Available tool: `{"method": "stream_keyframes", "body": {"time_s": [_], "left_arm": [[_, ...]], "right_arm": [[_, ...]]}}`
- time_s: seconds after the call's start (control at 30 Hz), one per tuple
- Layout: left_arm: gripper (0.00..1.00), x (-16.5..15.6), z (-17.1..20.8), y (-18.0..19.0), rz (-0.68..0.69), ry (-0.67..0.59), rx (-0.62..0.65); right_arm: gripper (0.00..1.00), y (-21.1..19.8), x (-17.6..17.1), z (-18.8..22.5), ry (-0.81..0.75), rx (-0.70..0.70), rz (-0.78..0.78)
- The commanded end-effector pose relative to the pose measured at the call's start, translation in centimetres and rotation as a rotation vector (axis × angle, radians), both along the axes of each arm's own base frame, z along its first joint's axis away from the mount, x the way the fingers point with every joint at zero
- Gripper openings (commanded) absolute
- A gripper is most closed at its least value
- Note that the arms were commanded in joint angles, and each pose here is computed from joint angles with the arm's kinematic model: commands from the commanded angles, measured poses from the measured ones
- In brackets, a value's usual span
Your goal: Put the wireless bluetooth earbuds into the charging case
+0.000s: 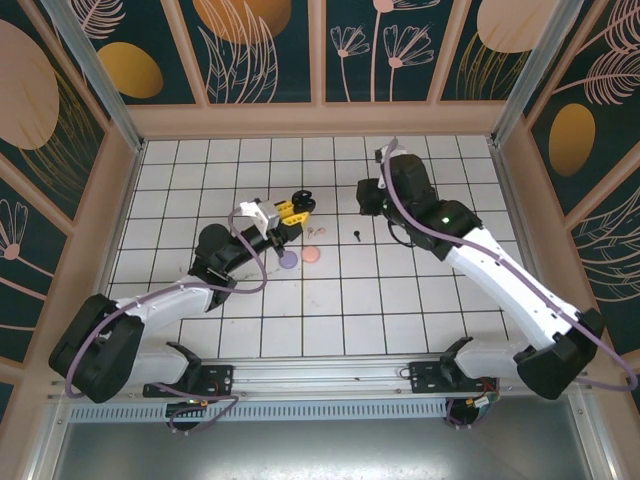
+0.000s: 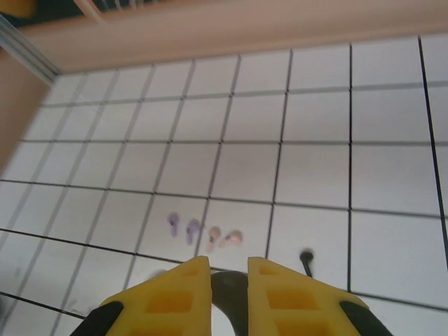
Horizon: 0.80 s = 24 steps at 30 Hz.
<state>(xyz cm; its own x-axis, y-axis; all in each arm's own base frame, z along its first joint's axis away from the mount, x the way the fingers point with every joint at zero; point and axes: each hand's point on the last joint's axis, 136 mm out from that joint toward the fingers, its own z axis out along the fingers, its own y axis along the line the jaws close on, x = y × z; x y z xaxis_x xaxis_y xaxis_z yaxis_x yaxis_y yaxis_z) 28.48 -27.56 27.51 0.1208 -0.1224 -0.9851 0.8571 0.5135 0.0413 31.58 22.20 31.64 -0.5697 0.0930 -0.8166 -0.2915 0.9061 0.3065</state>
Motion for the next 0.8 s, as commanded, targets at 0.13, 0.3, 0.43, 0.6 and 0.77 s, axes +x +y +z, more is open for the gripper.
{"method": "stream_keyframes", "body": {"time_s": [0.13,0.3,0.43,0.6,0.77], "left_arm": [[0.0,-0.1,0.5,-2.7,-0.025,-0.122,0.032],[0.0,-0.4,0.9,-3.9,-0.054,-0.147,0.004],[0.0,-0.5,1.6,-4.5,-0.072,-0.166,-0.024],[0.0,-0.7,2.3,-4.8,-0.093,-0.179,-0.06],[0.0,-0.9,2.8,-4.7,-0.098,-0.18,-0.077]], "right_arm": [[0.16,2.4,-2.3,5.6,-0.186,0.103,0.177],[0.16,3.5,-3.8,6.4,-0.242,0.154,0.246],[0.16,4.6,-4.8,6.1,-0.251,0.175,0.303],[0.16,5.7,-5.7,5.9,-0.262,0.198,0.342],[0.16,6.3,-5.7,5.4,-0.25,0.22,0.344]]}}
